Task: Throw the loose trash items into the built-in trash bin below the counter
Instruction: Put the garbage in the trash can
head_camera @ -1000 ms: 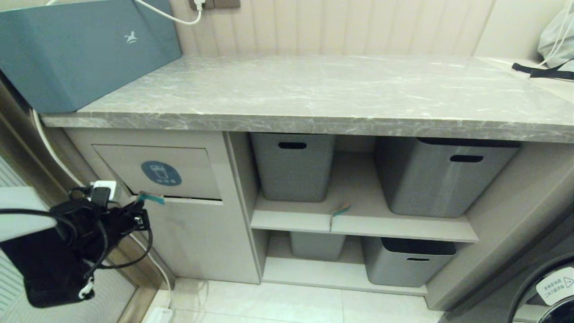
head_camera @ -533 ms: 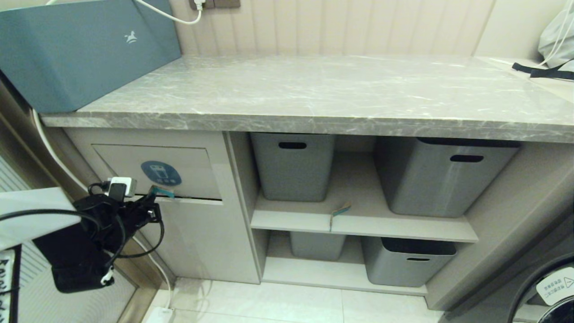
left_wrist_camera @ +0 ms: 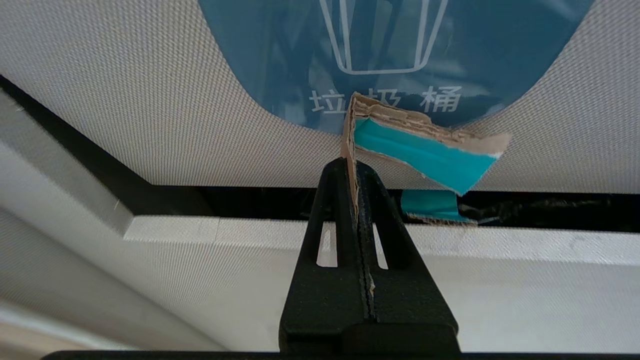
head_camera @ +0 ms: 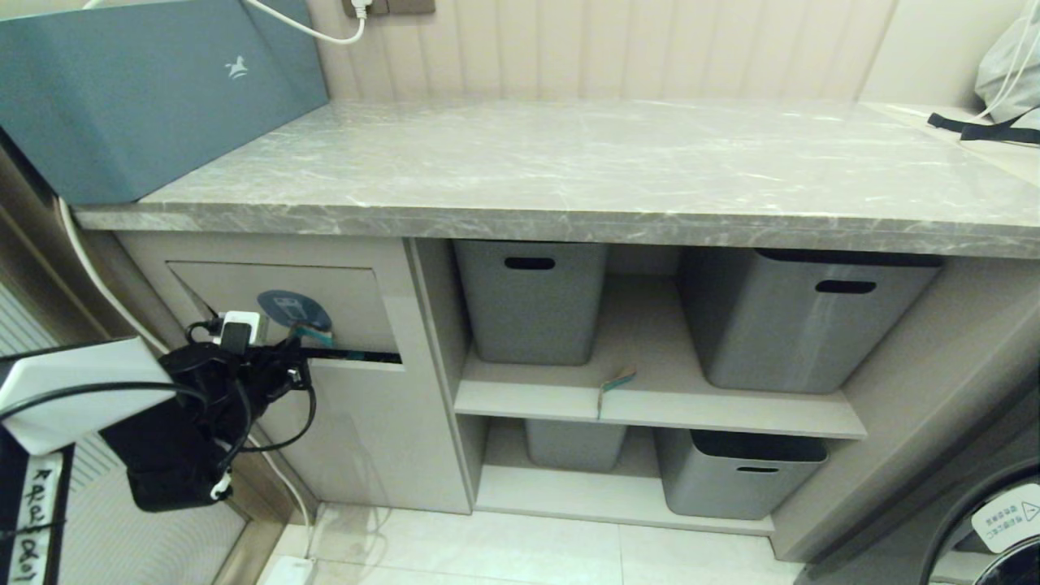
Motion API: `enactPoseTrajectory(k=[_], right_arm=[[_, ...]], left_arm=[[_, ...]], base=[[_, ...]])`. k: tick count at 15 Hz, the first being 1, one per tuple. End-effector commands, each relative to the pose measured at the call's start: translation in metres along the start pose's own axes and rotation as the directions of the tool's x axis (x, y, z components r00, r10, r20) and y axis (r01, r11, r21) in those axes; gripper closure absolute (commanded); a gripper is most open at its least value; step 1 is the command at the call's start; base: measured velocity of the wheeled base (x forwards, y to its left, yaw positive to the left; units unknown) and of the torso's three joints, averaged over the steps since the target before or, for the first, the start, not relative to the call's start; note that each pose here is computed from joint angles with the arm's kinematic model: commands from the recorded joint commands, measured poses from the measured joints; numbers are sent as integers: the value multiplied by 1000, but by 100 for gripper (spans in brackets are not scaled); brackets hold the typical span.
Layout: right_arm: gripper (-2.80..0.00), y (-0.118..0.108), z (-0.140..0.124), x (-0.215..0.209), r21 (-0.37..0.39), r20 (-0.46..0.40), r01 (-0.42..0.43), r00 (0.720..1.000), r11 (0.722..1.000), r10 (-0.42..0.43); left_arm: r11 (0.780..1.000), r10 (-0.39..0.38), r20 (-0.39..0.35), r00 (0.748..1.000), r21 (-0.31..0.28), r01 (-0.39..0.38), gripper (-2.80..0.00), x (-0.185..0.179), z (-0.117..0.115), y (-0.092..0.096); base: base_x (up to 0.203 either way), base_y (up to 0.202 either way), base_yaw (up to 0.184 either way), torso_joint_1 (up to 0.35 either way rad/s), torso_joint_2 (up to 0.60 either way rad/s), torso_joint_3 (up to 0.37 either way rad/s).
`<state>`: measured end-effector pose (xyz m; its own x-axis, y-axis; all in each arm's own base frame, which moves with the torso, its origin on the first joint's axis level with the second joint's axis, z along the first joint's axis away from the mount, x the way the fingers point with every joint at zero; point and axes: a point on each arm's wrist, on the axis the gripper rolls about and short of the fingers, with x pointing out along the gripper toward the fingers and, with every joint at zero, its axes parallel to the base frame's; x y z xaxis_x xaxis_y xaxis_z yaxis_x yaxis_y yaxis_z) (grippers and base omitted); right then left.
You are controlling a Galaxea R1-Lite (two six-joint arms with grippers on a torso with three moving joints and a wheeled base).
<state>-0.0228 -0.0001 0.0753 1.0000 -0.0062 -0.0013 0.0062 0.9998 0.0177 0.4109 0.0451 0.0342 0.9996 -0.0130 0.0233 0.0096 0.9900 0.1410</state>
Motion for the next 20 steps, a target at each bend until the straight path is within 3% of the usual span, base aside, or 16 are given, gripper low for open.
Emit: enactPoseTrajectory(k=[1,20], right_arm=[[0,0,0,0,0,0,0,1000,1000,0],[0,0,0,0,1,0,0,1000,1000,0]], left_arm=[[1000,-1,12,1000,3,1,0,4,-3,0],[1000,9,94,996,13,-10,0,39,-16,2]], base=[[0,0,0,0,0,0],[0,0,0,0,0,0]])
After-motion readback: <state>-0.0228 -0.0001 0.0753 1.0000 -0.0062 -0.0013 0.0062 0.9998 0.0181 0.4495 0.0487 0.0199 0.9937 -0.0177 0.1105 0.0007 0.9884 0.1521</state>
